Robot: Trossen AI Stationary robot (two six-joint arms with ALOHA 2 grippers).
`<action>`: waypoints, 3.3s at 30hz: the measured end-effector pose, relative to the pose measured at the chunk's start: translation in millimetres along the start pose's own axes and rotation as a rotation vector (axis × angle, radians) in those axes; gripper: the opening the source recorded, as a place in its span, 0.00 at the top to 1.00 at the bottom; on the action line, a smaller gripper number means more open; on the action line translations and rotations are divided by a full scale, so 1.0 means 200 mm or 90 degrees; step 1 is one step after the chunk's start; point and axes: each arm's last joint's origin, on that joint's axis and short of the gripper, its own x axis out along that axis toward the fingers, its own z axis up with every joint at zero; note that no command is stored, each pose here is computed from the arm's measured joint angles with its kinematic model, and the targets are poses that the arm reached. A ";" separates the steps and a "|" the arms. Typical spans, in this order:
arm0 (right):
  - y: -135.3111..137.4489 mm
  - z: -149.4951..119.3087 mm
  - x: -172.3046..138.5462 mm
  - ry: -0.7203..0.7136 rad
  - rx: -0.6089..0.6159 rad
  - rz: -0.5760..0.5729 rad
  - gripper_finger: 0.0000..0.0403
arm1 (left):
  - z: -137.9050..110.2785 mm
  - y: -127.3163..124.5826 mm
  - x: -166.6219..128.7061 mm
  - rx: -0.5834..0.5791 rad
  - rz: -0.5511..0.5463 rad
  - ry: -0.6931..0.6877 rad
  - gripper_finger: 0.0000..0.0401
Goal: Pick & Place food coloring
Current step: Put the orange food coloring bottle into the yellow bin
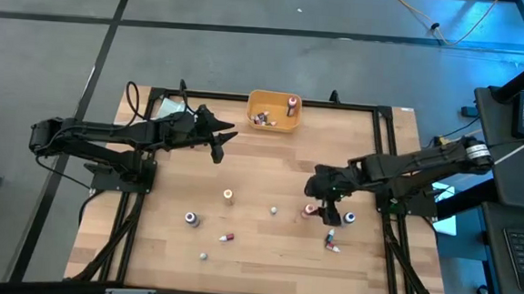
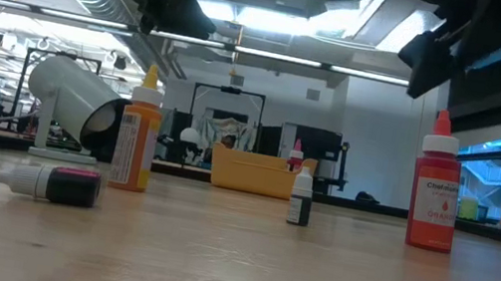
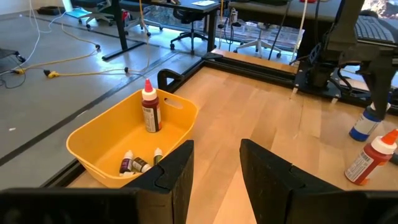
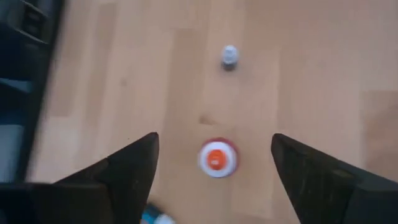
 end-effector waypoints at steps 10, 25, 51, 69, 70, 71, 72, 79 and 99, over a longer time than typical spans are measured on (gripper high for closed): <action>0.02 -0.01 0.15 0.067 -0.052 -0.037 0.25 | 0.00 0.00 0.00 0.000 0.000 0.000 0.68; 0.03 -0.04 0.26 0.128 -0.113 -0.065 0.50 | 0.00 0.00 0.00 0.000 0.000 0.000 0.68; -0.19 0.13 -0.13 -0.060 0.059 -0.170 0.69 | 0.00 0.00 0.00 0.000 0.000 0.001 0.68; -0.96 0.55 -0.52 -0.152 0.110 -0.431 0.69 | 0.00 0.00 0.00 0.000 0.000 0.000 0.68; -1.01 0.57 -0.49 -0.143 0.110 -0.433 0.69 | 0.00 0.00 0.00 0.000 0.000 0.000 0.68; -1.05 0.58 -0.46 -0.131 0.105 -0.432 0.69 | 0.00 0.00 0.00 0.000 0.000 0.000 0.68; -1.09 0.60 -0.43 -0.119 0.106 -0.429 0.69 | 0.00 0.00 0.00 0.000 0.000 0.000 0.68; -1.34 0.61 -0.12 -0.012 0.096 -0.410 0.68 | 0.00 0.00 0.00 0.000 0.009 -0.001 0.68; -1.57 0.47 0.23 0.105 0.117 -0.381 0.68 | 0.00 0.00 0.00 0.005 0.012 -0.001 0.68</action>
